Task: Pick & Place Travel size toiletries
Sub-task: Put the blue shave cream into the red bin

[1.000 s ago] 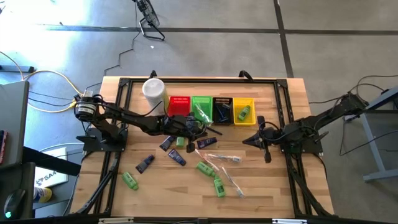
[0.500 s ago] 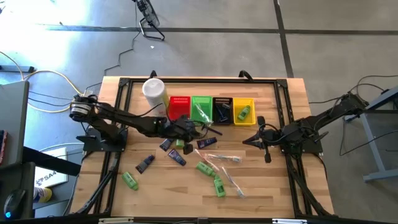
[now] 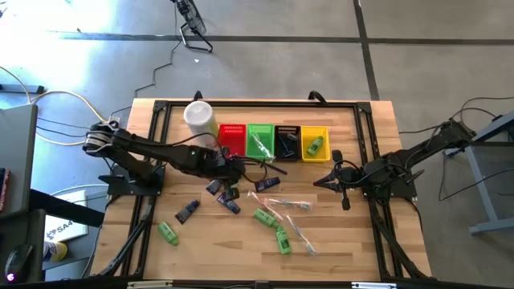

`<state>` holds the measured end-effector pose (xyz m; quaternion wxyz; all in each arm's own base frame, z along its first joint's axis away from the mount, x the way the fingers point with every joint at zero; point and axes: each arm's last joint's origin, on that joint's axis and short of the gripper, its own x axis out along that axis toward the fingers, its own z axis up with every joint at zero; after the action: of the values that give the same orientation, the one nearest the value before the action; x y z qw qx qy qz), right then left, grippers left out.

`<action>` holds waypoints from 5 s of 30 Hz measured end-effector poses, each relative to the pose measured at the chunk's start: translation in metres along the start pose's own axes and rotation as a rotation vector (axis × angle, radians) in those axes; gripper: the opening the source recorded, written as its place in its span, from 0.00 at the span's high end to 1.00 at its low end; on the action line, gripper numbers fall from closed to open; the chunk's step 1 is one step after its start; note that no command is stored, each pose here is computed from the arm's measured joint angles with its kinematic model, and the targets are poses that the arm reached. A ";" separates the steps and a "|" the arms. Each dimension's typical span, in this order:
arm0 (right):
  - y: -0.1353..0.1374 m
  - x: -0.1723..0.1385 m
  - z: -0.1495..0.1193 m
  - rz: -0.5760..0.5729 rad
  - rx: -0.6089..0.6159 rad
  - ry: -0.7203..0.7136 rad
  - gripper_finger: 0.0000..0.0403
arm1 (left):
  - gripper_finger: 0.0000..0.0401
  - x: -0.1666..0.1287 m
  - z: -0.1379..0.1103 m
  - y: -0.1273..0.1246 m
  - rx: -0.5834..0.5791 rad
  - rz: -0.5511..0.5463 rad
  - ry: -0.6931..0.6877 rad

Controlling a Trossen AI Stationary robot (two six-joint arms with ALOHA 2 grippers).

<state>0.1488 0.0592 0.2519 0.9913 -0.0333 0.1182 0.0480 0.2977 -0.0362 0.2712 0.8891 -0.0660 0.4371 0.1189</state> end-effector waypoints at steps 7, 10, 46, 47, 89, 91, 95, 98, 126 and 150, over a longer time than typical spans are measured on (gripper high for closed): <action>0.000 0.000 0.000 0.000 0.001 -0.001 1.00 | 0.94 0.000 0.000 0.000 0.048 -0.002 -0.003; 0.000 0.000 0.000 0.000 0.001 -0.001 1.00 | 0.94 0.000 0.000 0.000 0.074 -0.002 -0.002; 0.000 0.000 0.000 0.000 0.001 -0.001 0.99 | 0.23 0.001 0.000 0.000 0.078 0.022 -0.005; 0.000 0.000 0.000 0.000 0.001 0.000 0.99 | 0.23 0.001 0.000 0.000 0.078 0.021 -0.005; 0.000 0.000 -0.002 -0.001 0.050 0.020 0.99 | 0.23 0.019 -0.117 0.016 -0.497 0.091 0.857; 0.000 0.000 -0.002 -0.001 0.049 0.021 0.99 | 0.23 0.023 -0.122 0.011 -0.490 0.045 0.854; 0.000 0.001 -0.003 -0.001 0.047 0.028 0.99 | 0.23 0.025 -0.128 0.001 -0.464 -0.028 0.857; 0.001 0.002 -0.003 -0.002 0.047 0.029 0.99 | 0.23 0.026 -0.128 -0.005 -0.446 -0.055 0.824; 0.001 0.003 -0.003 -0.003 0.046 0.030 0.99 | 0.23 0.030 -0.123 -0.008 -0.547 0.056 0.670; 0.001 0.003 -0.003 -0.002 0.069 0.030 0.99 | 0.23 0.026 -0.129 -0.019 -0.521 0.106 0.617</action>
<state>0.1509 0.0602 0.2482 0.9900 -0.0001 0.1346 0.0426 0.2198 -0.0790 0.1725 0.6623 -0.2992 0.6414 0.2458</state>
